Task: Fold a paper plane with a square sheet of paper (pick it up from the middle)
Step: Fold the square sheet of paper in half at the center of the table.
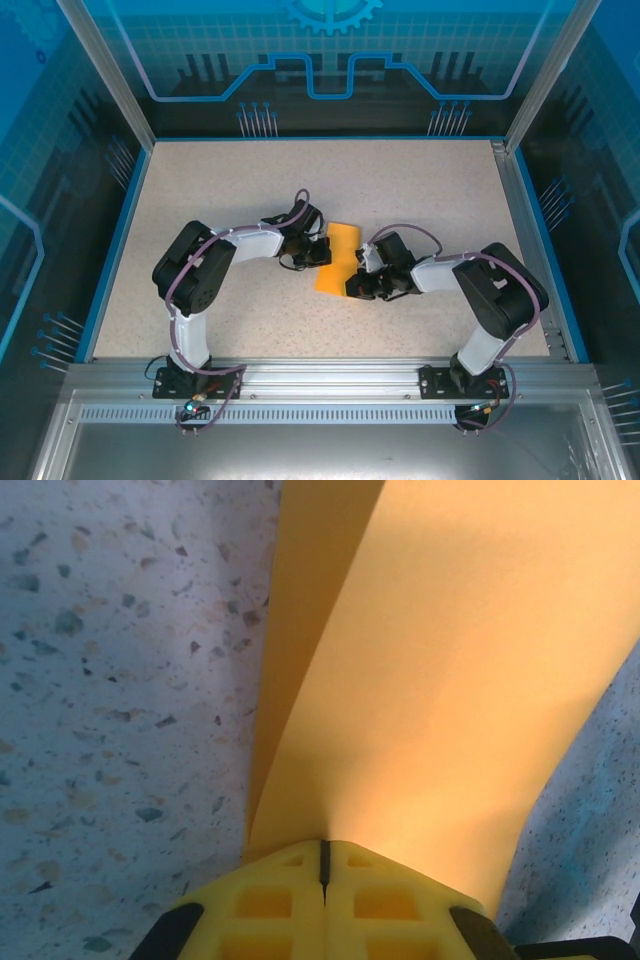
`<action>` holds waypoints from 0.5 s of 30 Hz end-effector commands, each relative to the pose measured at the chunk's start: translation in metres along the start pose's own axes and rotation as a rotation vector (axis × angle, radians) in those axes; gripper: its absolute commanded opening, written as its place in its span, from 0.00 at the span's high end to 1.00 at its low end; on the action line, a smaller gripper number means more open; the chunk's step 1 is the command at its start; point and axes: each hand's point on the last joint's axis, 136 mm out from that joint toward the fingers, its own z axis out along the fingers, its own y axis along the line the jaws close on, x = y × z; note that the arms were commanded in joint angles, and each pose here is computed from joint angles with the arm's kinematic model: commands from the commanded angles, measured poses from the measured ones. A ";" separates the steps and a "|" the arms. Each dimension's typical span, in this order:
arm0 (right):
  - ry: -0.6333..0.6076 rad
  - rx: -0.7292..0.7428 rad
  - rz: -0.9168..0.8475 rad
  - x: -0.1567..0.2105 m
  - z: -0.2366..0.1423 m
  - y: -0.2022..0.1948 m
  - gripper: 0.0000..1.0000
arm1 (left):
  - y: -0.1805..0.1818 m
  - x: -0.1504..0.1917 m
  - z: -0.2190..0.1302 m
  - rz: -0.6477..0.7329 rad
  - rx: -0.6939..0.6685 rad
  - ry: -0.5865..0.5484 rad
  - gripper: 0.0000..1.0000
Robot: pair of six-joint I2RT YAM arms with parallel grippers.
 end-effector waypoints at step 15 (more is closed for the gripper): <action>-0.127 -0.026 0.002 -0.045 -0.033 0.016 0.98 | 0.038 0.040 0.019 -0.038 -0.122 0.121 1.00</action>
